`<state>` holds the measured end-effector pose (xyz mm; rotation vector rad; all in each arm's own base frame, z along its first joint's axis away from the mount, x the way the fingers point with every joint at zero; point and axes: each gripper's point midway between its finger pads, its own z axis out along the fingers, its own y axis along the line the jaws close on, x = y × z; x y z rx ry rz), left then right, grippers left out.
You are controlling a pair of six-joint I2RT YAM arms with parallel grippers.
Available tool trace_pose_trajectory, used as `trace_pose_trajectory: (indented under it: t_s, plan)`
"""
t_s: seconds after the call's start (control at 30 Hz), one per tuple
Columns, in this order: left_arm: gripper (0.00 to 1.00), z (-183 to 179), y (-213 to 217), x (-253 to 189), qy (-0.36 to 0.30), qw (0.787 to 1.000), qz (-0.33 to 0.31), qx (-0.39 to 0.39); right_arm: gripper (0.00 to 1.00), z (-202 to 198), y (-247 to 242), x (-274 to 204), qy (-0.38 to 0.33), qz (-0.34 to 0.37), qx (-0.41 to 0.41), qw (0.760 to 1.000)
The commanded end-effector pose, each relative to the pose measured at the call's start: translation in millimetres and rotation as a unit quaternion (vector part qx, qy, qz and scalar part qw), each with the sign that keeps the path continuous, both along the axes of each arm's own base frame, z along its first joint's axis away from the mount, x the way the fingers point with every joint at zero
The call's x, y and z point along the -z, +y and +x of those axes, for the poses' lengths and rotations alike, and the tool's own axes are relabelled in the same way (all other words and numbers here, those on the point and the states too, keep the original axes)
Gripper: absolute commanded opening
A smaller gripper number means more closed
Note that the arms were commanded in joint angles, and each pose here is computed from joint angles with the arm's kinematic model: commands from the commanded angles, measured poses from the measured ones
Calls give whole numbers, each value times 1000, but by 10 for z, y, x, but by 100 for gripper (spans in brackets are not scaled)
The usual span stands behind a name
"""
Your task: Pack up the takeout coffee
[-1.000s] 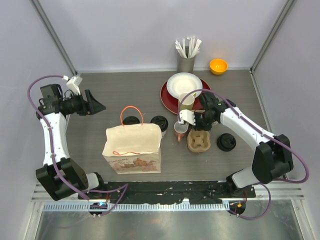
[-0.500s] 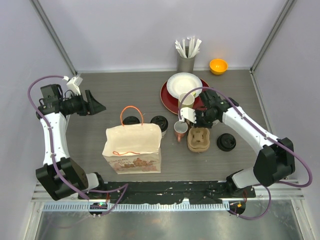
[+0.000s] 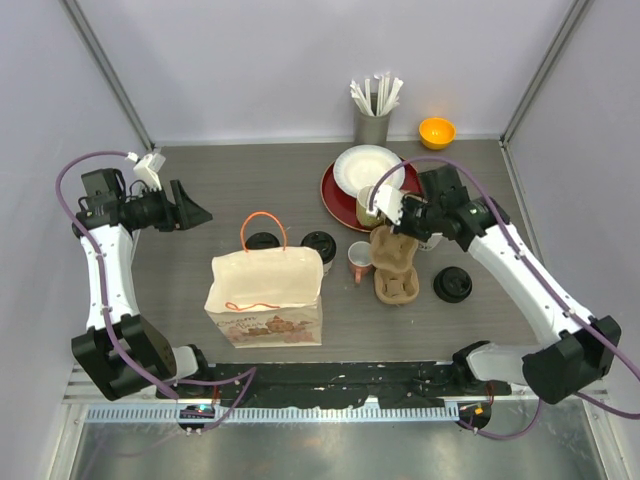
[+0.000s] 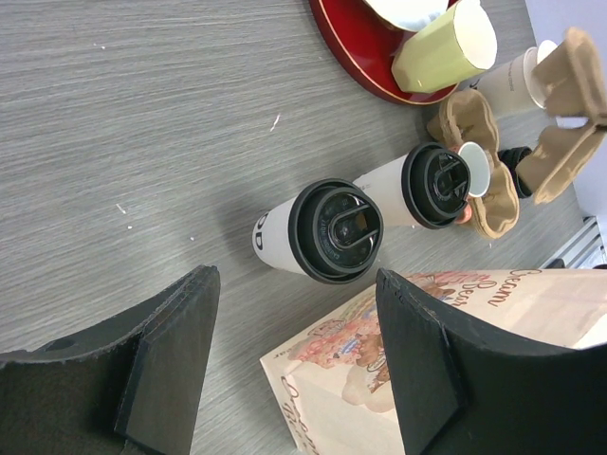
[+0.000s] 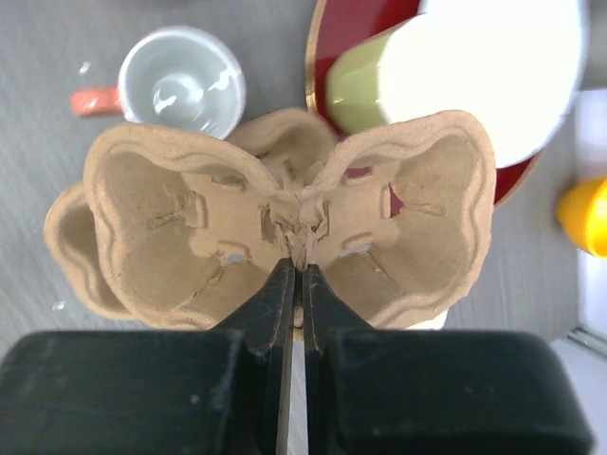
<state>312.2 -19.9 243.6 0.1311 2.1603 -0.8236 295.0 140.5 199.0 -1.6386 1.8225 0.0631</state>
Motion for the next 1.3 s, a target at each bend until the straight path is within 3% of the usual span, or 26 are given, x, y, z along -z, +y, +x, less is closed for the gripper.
trace_pose_trajectory:
  t_s: [0.0,0.17,0.3,0.37,0.43,0.63,0.83,1.07,1.27]
  plan:
    - [70,-5,-47,-228,-30,999,-1,13,1,320,1,-973,-110,148,162,969]
    - [70,-97,-91,-415,-49,999,4,19,1,250,-8,-1776,-117,305,289,900]
    - [71,-254,-248,-641,-76,995,-9,71,1,37,228,-2202,-107,360,298,878]
    - [72,-418,-338,-776,-78,992,-7,97,1,-96,457,-2328,-112,377,276,877]
    - [76,-527,-428,-916,-115,982,37,143,1,-180,600,-2426,-108,395,264,874]
    - [80,-1040,-781,-981,-105,952,87,275,1,-120,755,-2358,-98,393,261,876]
    - [80,-1226,-892,-655,-45,932,135,334,1,-132,831,-2253,-88,386,246,885]
    - [78,-1424,-946,-254,-8,888,198,416,1,-145,844,-2210,-85,376,238,891]
    - [76,-1439,-947,-235,-8,884,202,421,1,-126,889,-2131,-78,364,234,898]
